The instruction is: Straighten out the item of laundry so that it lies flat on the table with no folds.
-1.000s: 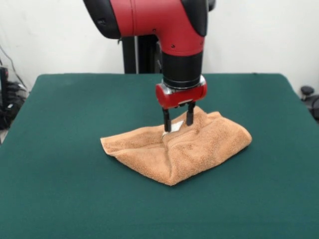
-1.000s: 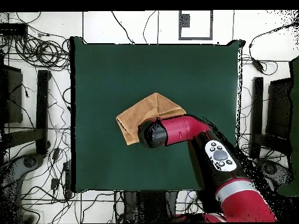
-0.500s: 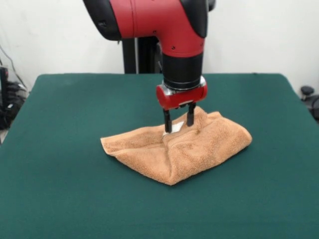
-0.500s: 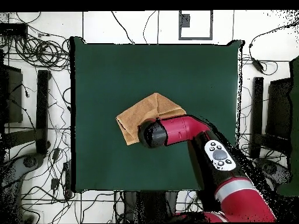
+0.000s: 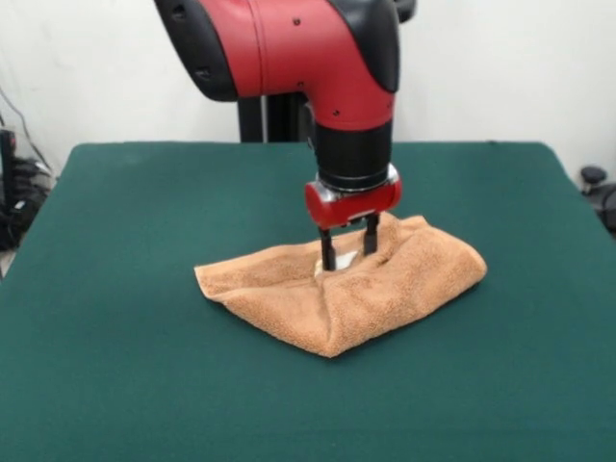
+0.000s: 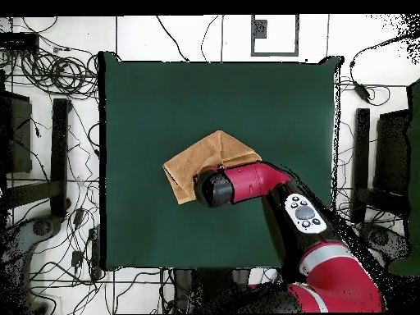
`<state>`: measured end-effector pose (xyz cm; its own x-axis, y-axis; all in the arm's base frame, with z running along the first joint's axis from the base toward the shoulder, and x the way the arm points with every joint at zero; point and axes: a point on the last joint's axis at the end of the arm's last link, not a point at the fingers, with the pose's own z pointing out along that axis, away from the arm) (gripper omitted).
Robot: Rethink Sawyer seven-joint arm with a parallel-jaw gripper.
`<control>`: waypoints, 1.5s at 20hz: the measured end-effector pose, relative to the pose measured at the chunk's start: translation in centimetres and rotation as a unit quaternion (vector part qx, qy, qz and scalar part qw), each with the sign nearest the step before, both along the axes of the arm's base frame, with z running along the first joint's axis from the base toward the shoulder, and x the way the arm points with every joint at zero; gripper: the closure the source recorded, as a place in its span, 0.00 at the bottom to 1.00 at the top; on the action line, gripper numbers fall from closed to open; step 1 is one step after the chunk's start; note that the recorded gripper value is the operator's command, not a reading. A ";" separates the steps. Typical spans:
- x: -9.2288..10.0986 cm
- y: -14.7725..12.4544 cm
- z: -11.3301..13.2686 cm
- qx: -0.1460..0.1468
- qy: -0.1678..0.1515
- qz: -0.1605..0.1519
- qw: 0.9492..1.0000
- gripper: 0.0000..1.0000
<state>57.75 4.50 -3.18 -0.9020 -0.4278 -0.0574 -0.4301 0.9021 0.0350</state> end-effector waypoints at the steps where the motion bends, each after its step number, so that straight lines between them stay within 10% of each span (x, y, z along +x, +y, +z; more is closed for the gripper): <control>1: 0.0 0.0 -0.1 0.000 -0.001 0.001 1.000 0.00; 2: 0.1 0.0 -0.2 0.000 -0.003 0.003 1.000 0.00; 3: 0.2 0.0 -0.2 -0.002 -0.004 0.004 1.000 1.00; 21: 0.8 -0.1 0.4 -0.006 -0.013 0.007 1.000 1.00; 30: 4.0 1.5 5.8 -0.003 -0.054 -0.006 0.999 1.00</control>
<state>61.72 5.96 2.58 -0.8954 -0.4185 -0.1518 -0.4211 0.9069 -0.0163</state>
